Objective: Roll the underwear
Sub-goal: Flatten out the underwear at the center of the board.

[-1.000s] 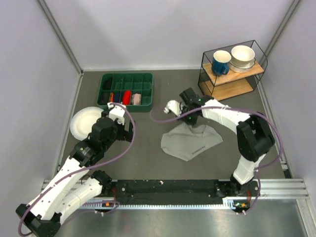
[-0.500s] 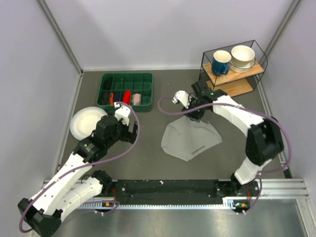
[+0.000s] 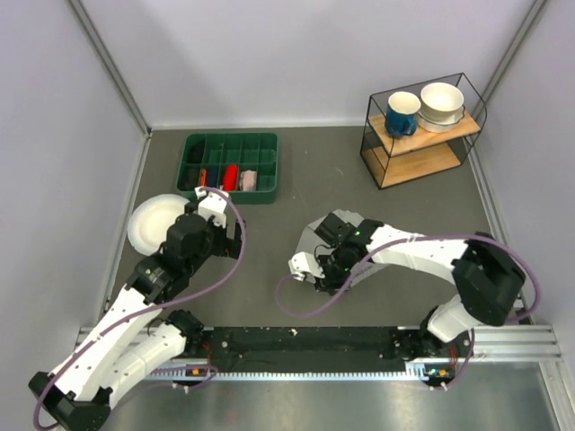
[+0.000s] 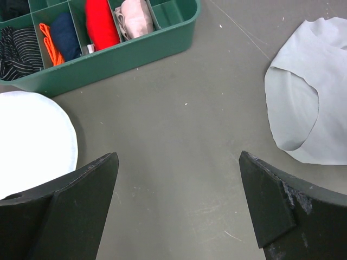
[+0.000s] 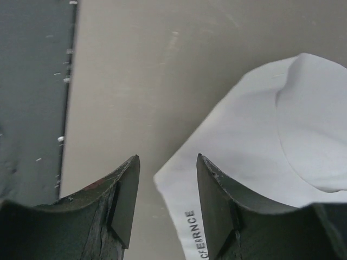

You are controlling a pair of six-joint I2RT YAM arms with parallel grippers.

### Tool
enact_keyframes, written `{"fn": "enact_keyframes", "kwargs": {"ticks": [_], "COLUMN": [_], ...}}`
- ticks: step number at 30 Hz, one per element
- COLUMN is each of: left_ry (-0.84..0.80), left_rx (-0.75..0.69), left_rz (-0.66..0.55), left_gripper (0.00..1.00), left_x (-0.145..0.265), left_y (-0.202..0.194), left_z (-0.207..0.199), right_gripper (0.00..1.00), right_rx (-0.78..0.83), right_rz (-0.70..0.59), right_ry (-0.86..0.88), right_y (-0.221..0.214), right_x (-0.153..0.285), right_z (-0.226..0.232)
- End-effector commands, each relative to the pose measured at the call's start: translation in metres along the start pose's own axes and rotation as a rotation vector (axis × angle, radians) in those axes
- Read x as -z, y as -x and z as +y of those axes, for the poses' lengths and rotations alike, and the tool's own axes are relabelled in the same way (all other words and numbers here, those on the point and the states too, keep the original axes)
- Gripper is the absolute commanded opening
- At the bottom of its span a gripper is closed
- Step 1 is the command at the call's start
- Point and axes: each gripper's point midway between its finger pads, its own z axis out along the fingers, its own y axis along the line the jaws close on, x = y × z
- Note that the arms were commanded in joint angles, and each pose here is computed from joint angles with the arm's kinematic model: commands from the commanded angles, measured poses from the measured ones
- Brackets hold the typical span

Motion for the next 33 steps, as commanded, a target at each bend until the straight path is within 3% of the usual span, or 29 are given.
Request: {"fn": "enact_keyframes", "kwargs": {"ticks": [1,12,18,21,24,26,27,30,33], "left_ry": [0.025,0.011,0.008,0.008,0.005,0.002,-0.001,-0.002,-0.002], "left_rx": [0.025,0.019,0.018,0.019,0.019,0.018,0.018,0.019,0.019], "left_rz": [-0.022,-0.025,-0.023,-0.025,-0.023,-0.017,-0.018,-0.015,-0.016], "left_gripper": [0.99,0.99,0.99,0.99,0.99,0.99,0.99,0.99,0.99], "left_x": [0.0,0.0,0.0,0.0,-0.001,-0.002,-0.002,-0.002,-0.002], "left_y": [0.004,0.005,0.004,0.004,0.004,0.003,0.003,0.003,0.003], "left_z": [0.004,0.002,0.001,0.001,0.001,0.0,-0.001,-0.001,-0.001], "right_gripper": [0.47,0.45,0.16,0.09,0.07,0.11,0.23,0.36,0.4], "right_rx": [-0.035,-0.08,-0.128,-0.161,-0.23,-0.293,-0.316,-0.415,-0.428], "right_rz": [0.017,0.086,0.12,0.086,0.054,0.059,0.081,0.096,0.035], "right_ry": [-0.112,-0.071,-0.118,-0.139,-0.214,-0.267,-0.3,-0.364,-0.375], "right_y": [0.015,0.001,-0.002,0.005,0.001,-0.012,-0.02,-0.04,-0.032], "right_x": [-0.006,-0.03,-0.026,-0.011,0.013,0.026,0.03,0.044,0.059], "right_z": [-0.039,-0.028,-0.04,-0.051,-0.076,-0.092,-0.102,-0.12,-0.12]}}
